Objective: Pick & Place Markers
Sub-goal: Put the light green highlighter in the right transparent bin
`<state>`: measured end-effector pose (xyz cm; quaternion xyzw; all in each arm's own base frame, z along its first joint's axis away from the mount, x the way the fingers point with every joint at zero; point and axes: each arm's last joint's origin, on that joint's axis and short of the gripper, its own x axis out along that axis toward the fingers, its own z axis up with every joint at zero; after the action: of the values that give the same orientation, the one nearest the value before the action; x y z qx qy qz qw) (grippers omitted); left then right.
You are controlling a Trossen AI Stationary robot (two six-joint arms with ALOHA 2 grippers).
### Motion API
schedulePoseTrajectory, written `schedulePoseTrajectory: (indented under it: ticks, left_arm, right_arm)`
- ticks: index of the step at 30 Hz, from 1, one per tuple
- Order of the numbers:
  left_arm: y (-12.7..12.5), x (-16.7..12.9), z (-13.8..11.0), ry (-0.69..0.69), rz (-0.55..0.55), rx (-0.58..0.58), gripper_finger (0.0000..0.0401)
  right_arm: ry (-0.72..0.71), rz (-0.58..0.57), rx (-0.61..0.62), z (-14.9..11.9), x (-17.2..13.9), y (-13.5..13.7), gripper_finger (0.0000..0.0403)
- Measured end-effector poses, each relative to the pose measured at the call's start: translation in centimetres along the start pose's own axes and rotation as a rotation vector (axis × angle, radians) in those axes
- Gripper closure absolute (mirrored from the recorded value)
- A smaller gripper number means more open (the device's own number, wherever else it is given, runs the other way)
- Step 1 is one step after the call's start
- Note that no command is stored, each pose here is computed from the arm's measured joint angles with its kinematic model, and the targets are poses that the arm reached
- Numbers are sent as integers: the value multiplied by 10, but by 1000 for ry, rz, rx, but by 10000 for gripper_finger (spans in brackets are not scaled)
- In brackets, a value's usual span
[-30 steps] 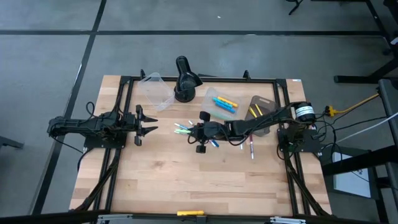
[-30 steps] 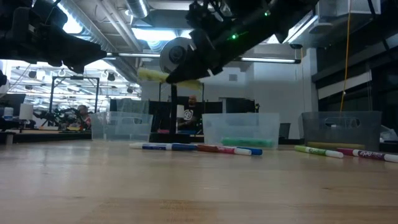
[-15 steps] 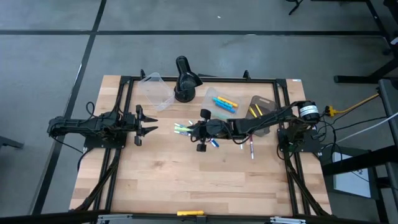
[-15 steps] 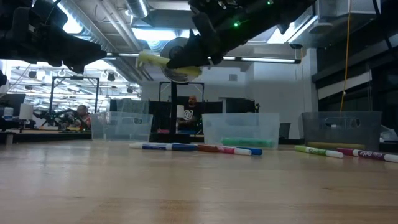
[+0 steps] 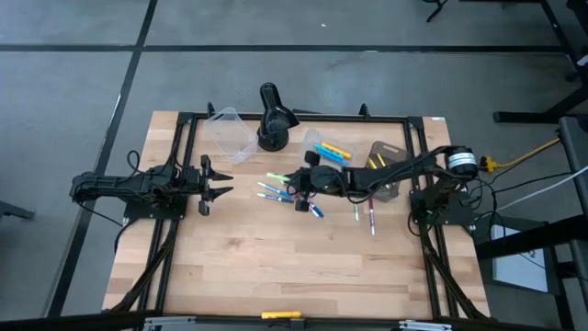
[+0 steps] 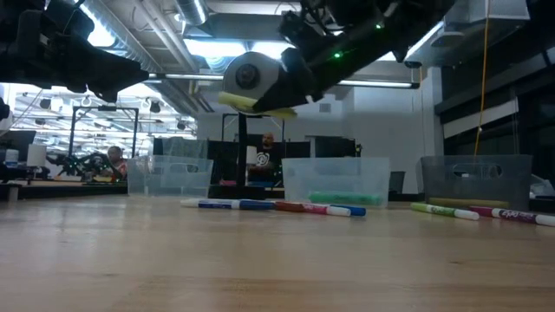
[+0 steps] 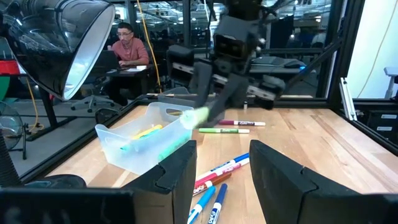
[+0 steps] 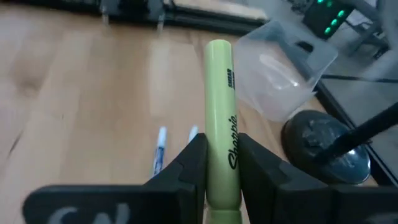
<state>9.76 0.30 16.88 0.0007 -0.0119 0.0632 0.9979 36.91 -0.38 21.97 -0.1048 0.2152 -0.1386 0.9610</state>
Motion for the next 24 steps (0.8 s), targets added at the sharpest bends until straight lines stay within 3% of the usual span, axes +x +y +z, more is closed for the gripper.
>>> schedulePoseTrajectory:
  ticks: [13, 24]
  left_arm:
    - [0, 0, 0, -1, 0, 0, 258]
    - [0, 0, 0, 1, 0, 0, 258]
  right_arm:
    - [22, -130, 51, -32, -46, -45, 331]
    - [28, -181, 84, -51, -75, -64, 329]
